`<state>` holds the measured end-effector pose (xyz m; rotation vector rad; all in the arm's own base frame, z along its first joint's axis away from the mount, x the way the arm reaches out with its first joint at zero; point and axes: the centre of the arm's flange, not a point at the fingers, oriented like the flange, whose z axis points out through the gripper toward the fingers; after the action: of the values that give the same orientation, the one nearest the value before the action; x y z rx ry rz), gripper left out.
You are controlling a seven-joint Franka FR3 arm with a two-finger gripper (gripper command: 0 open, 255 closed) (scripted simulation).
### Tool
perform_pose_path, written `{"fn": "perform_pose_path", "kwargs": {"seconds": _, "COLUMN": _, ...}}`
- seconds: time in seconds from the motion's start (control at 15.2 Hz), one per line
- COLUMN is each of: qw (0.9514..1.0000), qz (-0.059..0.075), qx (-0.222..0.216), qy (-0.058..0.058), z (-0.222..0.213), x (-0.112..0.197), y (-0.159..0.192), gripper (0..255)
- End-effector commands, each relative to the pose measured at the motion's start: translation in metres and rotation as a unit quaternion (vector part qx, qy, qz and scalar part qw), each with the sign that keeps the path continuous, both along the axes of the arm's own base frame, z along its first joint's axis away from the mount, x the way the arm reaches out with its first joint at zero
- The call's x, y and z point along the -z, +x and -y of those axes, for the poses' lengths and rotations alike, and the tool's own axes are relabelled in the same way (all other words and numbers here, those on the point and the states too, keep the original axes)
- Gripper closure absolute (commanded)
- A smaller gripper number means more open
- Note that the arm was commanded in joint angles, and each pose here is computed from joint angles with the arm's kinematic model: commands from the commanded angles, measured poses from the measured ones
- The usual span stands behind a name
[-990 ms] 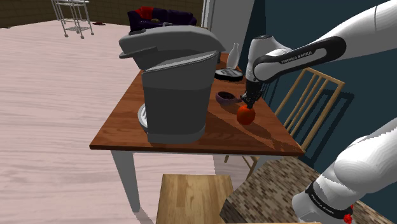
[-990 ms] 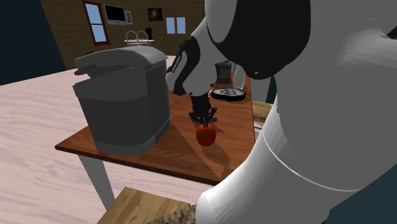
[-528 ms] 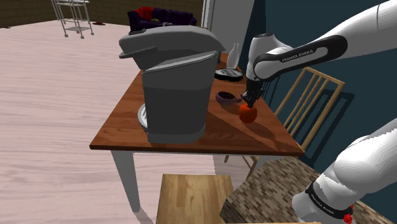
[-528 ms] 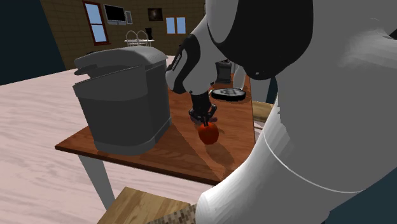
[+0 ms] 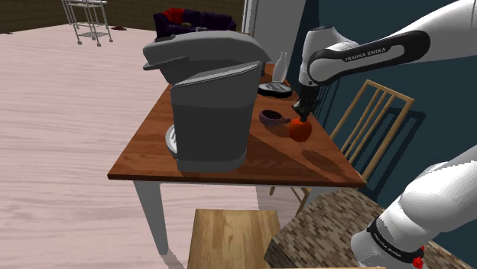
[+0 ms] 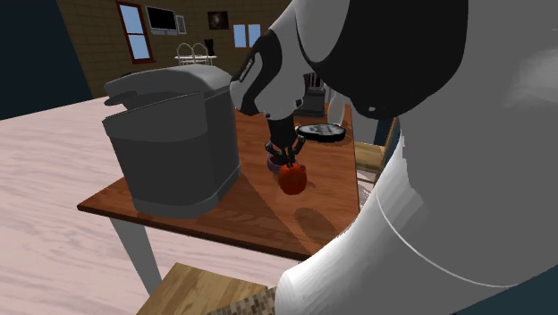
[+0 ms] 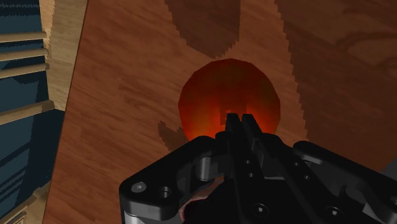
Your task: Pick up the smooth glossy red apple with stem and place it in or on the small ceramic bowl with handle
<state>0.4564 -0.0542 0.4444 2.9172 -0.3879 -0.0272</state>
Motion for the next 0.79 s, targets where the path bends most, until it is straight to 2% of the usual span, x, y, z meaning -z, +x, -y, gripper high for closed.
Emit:
{"fn": "perform_pose_path", "kwargs": {"seconds": 0.0, "qw": 1.0000, "qz": 0.000, "qx": 0.000, "qy": 0.000, "z": 0.000, "x": -0.011, "y": 0.000, "gripper": 255}}
{"fn": "perform_pose_path", "kwargs": {"seconds": 0.73, "qw": 1.0000, "qz": 0.000, "qx": 0.000, "qy": 0.000, "z": 0.000, "x": -0.070, "y": 0.000, "gripper": 255}}
